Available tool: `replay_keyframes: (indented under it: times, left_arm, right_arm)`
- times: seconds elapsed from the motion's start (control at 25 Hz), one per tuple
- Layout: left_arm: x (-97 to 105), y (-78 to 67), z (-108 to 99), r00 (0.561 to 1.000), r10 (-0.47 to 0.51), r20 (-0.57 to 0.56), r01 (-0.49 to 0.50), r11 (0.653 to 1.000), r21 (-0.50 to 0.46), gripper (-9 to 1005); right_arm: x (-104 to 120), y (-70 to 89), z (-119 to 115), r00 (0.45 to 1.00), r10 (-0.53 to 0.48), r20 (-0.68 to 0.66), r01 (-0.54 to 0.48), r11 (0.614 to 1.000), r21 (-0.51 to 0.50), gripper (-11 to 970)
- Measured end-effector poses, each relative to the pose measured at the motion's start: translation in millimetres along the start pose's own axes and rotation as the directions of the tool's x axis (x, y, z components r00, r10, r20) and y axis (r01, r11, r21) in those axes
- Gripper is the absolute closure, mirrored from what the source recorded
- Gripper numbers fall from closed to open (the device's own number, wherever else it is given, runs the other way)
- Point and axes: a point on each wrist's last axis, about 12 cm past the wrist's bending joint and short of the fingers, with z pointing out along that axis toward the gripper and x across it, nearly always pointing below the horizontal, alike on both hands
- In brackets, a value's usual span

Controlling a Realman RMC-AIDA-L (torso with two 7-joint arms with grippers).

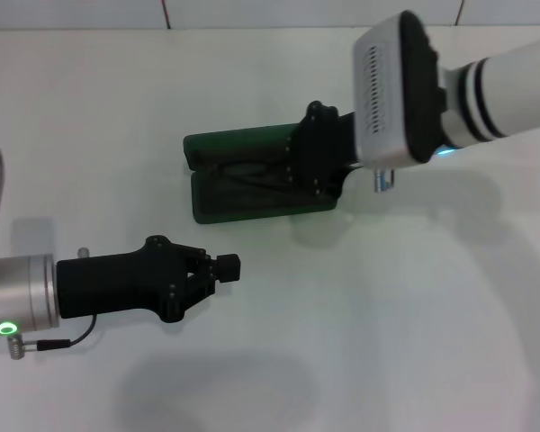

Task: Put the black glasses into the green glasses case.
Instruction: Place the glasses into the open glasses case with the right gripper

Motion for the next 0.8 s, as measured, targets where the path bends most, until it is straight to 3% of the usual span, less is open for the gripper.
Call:
replay_keyframes:
  times: [0.36, 0.8]
  left_arm:
    - [0, -0.6, 3, 1.000, 0.001, -0.004, -0.001, 1.000, 0.008, 995]
    - [0, -0.7, 3, 1.000, 0.002, -0.005, -0.002, 1.000, 0.010, 995]
  right_arm:
    - [-3, 3.4, 16, 0.995, -0.078, -0.056, 0.080, 0.996, 0.042, 886]
    - [-3, 4.2, 16, 0.996, -0.071, -0.054, 0.074, 0.996, 0.051, 881]
